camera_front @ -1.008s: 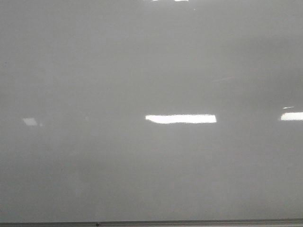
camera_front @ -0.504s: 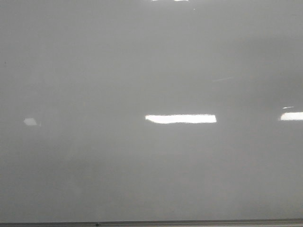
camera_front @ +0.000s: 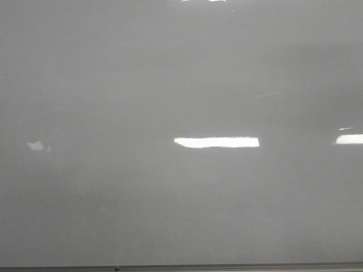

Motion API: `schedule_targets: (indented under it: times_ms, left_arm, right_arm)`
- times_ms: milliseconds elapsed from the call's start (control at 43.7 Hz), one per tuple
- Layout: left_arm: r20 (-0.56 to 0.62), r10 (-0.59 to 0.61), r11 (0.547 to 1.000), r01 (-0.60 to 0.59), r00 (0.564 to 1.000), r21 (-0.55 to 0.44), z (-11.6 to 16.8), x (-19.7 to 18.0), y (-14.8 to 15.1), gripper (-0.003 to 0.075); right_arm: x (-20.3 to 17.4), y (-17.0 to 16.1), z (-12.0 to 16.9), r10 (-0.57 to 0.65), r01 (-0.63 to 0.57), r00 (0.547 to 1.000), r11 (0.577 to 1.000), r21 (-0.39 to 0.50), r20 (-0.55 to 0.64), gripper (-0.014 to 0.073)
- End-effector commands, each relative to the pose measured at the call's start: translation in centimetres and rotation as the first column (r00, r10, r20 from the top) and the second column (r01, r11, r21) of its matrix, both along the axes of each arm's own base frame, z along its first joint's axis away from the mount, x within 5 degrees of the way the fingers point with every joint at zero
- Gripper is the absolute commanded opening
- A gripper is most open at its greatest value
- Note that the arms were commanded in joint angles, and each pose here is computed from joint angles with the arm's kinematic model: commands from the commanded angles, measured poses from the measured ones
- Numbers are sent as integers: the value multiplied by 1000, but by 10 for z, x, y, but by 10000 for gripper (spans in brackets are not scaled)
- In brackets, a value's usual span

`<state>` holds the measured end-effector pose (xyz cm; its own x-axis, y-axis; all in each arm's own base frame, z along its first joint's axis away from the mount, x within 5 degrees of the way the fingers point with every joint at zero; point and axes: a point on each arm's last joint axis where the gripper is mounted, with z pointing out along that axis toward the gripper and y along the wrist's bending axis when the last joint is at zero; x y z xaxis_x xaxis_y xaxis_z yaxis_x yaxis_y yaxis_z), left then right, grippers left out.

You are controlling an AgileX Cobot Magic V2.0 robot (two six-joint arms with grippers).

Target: Write number 7 on whiteboard

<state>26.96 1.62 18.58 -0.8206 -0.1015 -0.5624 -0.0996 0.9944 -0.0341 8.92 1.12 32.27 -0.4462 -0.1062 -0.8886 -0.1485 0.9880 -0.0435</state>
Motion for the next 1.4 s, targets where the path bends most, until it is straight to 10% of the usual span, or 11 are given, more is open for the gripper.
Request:
schedule_targets:
  times_ms: [0, 916, 1375]
  left_arm:
    - [121, -1, 1000, 1, 993, 1, 15, 11, -2, 428]
    - [150, -6, 1000, 5, 989, 8, 19, 13, -2, -20]
    - [11, -312, 947, 309, 950, 89, 117, -29, -35, -20]
  right_arm:
    - [4, 0, 13, 2, -2, 997, 1000, 6, 79, 541]
    - [4, 0, 13, 1, -2, 997, 1000, 7, 83, 541]
    - [-9, -1, 54, 4, -5, 996, 1000, 11, 87, 541]
